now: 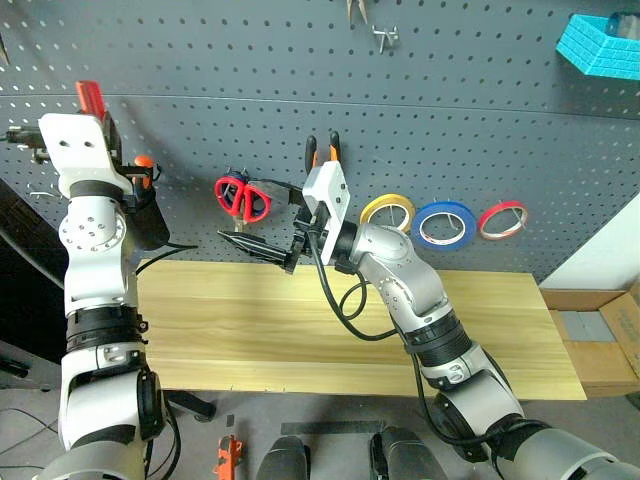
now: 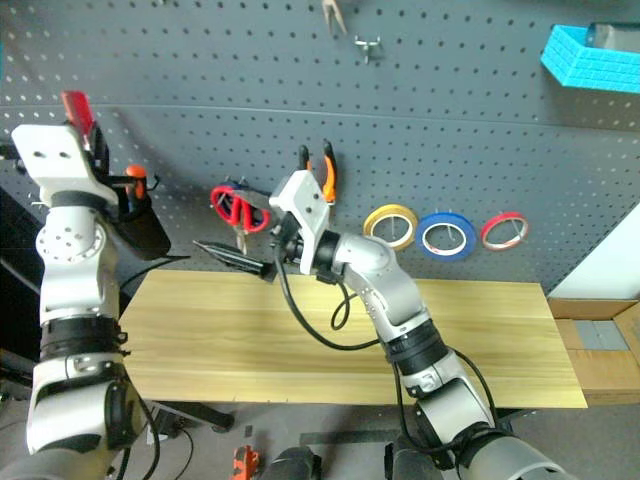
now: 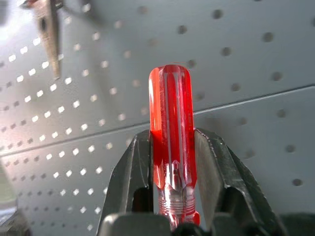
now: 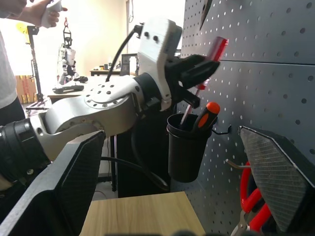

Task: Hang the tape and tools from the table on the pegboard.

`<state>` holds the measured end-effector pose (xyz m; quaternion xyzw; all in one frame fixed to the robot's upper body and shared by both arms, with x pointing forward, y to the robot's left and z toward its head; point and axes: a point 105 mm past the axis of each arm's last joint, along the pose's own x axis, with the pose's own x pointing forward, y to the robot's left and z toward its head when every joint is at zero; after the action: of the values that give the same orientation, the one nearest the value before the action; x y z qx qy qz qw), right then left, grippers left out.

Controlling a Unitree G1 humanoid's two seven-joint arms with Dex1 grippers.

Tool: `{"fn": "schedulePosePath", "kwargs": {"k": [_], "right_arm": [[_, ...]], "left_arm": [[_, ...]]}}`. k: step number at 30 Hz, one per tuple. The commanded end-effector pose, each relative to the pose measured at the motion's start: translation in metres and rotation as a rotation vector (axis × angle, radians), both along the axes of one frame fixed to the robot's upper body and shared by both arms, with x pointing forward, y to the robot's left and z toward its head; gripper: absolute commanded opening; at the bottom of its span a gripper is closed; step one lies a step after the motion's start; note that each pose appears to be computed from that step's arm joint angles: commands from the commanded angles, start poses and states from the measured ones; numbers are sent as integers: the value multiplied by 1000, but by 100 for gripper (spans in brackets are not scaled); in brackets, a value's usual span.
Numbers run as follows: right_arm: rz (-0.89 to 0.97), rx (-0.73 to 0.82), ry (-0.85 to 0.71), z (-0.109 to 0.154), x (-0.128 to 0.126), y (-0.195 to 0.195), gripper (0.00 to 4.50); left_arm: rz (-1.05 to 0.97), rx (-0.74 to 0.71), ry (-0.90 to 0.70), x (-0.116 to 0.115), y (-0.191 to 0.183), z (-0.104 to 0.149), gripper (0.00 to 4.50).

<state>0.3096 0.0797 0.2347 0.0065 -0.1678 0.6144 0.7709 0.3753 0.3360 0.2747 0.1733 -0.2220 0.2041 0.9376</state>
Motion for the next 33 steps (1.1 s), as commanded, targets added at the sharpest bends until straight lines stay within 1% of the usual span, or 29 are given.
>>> {"fn": "schedulePosePath", "kwargs": {"k": [1, 7, 15, 20, 31, 33], "right_arm": [[10, 16, -35, 6, -4, 0, 450], [17, 12, -36, 4, -6, 0, 450], [21, 11, -42, 5, -7, 1, 450], [11, 7, -48, 5, -6, -1, 450], [7, 1, -54, 3, -6, -1, 450], [10, -4, -60, 2, -7, 0, 450]], "left_arm": [[42, -27, -68, -15, 8, 15, 83], [55, -50, -27, -17, 11, 5, 83], [27, -74, 76, -6, 10, -10, 83], [21, -114, 105, -3, 12, -17, 83], [10, -150, 130, -1, 12, -21, 83], [8, -151, 129, -1, 12, -21, 155]]}}
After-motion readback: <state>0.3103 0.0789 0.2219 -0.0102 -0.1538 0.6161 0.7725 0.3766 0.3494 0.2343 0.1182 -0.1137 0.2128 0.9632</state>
